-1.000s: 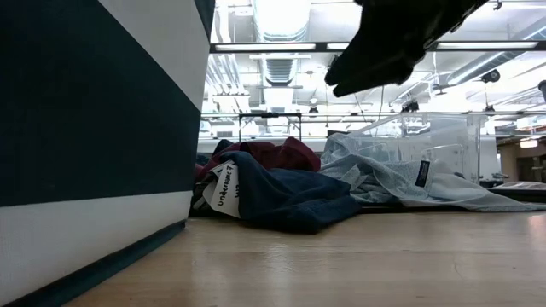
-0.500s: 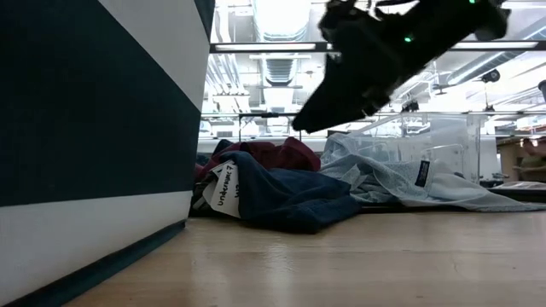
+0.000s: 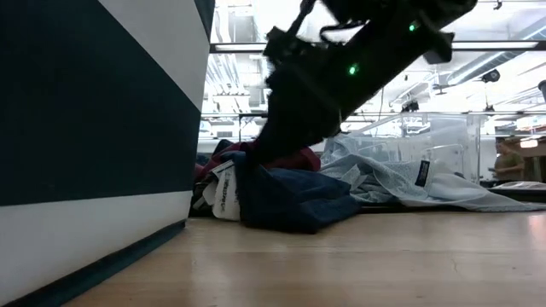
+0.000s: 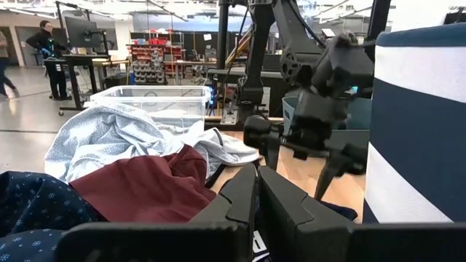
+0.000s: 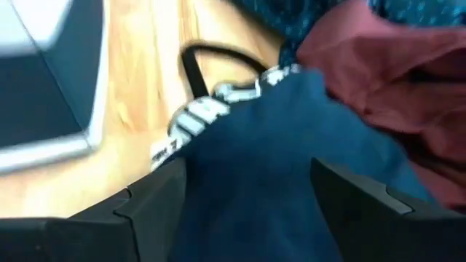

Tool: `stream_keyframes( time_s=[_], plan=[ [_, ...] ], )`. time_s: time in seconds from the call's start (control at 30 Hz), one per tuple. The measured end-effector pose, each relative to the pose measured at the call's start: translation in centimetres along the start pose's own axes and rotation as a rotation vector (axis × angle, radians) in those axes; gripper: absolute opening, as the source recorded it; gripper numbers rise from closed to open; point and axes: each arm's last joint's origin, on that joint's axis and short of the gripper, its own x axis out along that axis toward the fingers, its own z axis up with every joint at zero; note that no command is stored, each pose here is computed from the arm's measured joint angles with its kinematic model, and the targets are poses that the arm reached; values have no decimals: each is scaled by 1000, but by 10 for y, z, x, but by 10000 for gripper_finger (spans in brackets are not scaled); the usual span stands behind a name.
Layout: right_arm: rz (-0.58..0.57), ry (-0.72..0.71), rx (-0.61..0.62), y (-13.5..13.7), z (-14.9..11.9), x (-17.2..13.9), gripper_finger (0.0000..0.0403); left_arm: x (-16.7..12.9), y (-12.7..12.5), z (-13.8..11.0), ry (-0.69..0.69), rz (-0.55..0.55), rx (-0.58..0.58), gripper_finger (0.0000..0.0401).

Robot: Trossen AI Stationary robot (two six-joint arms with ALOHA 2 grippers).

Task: Pick & Place Cloths
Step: Put the blue underwear into the small blue container

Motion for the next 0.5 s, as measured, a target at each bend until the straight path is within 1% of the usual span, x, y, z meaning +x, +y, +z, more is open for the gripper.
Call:
stream_keyframes(
  time_s=[0.17, 0.3, 0.4, 0.5],
  plan=[
    [-42, 81, -43, 5, -5, 19, 269, 0, 0, 0, 1, 0, 0, 23],
    [-68, 106, -58, 9, -5, 31, 249, 0, 0, 0, 2, 0, 0, 23],
    [-90, 123, -73, 10, -6, 34, 222, 0, 0, 0, 4, 0, 0, 23],
    [-94, 135, -80, 10, -6, 35, 182, 0, 0, 0, 5, 0, 0, 23]
  ],
)
